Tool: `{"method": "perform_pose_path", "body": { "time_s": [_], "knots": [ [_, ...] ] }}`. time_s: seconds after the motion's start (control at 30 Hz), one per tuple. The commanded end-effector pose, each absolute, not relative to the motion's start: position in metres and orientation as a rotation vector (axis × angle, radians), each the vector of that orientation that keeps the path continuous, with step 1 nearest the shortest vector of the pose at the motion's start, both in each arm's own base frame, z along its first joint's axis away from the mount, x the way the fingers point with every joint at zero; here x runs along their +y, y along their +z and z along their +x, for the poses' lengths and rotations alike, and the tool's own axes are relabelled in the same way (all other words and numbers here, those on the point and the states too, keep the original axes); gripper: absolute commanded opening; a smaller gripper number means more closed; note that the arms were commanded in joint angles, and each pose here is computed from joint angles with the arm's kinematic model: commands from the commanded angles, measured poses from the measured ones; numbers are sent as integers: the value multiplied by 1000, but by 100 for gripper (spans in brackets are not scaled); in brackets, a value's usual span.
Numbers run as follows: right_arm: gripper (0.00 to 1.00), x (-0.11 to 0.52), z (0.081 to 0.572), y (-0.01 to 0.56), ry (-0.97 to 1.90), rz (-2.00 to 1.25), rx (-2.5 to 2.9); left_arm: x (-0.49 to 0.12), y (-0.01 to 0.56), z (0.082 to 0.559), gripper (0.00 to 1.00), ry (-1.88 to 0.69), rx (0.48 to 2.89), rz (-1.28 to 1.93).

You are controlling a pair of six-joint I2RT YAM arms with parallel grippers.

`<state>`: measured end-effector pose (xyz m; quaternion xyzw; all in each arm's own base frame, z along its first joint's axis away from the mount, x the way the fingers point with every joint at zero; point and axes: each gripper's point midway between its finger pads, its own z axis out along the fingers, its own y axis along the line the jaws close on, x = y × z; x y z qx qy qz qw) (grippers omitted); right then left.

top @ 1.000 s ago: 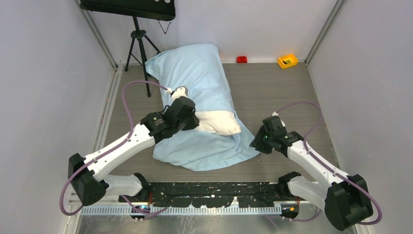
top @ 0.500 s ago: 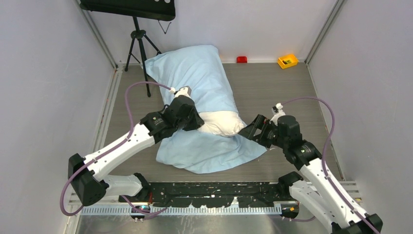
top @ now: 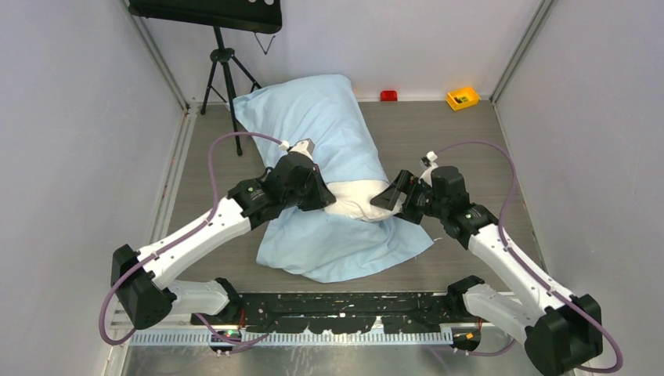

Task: Remove the pillowcase from the pillow

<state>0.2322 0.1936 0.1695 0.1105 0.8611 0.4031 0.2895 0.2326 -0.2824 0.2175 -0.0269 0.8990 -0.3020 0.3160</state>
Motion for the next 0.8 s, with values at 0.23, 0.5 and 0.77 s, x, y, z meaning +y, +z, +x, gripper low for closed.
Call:
{"method": "perform_pose_path", "body": {
  "time_s": [0.23,0.5,0.77],
  "knots": [
    [12,205,258,201,1099,269,2208,-290,267,183,60,-968,2348,398],
    [6,216,266,190,1130,256,2251,-245,262,132,89,-706,2390,520],
    [6,222,267,192,1155,238,2247,-185,236,168,100,-398,2296,159]
  ]
}}
